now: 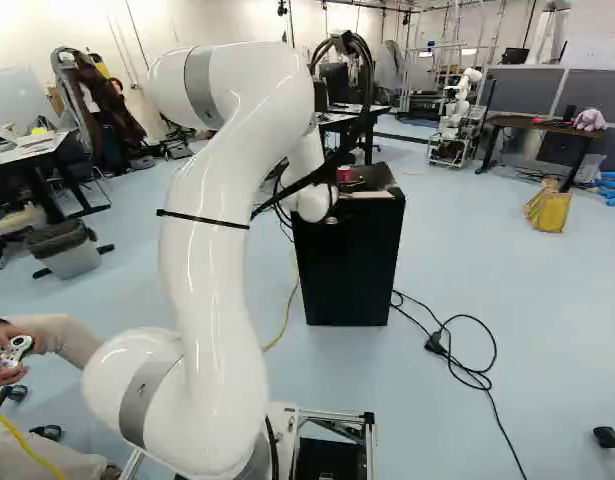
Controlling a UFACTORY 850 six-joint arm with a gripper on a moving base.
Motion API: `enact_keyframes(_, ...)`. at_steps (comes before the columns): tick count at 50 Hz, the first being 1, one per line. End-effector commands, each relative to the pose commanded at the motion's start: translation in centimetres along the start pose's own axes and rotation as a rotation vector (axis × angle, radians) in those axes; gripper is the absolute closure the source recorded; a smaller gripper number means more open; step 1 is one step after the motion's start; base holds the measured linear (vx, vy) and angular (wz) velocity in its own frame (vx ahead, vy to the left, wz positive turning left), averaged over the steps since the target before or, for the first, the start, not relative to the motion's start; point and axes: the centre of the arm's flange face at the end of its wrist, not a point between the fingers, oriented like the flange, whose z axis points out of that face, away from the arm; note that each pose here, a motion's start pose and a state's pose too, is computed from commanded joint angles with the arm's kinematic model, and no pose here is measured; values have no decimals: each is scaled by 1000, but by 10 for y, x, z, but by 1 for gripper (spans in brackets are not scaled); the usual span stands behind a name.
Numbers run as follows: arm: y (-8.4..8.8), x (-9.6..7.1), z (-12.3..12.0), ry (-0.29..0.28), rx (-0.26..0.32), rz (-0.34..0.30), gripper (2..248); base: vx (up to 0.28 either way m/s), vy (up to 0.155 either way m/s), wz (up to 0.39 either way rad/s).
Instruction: Grab a drink from the fridge
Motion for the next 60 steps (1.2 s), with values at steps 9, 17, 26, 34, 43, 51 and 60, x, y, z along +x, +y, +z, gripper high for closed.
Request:
enact_keyframes(9,1,0,3,2,-1,0,3,0,0,0)
enact_keyframes(17,1,0,3,3,-1,0,71,0,0,0)
enact_keyframes(26,1,0,3,3,-1,0,109,0,0,0)
enact_keyframes(34,1,2,3,7,-1,0,152,0,0,0)
enact_keyframes(43,1,12,1,20,-1,1,152,0,0,0)
enact_keyframes(51,1,21,0,34,-1,1,152,0,0,0)
enact_keyframes(60,0,31,-1,50,-1,1,152,0,0,0)
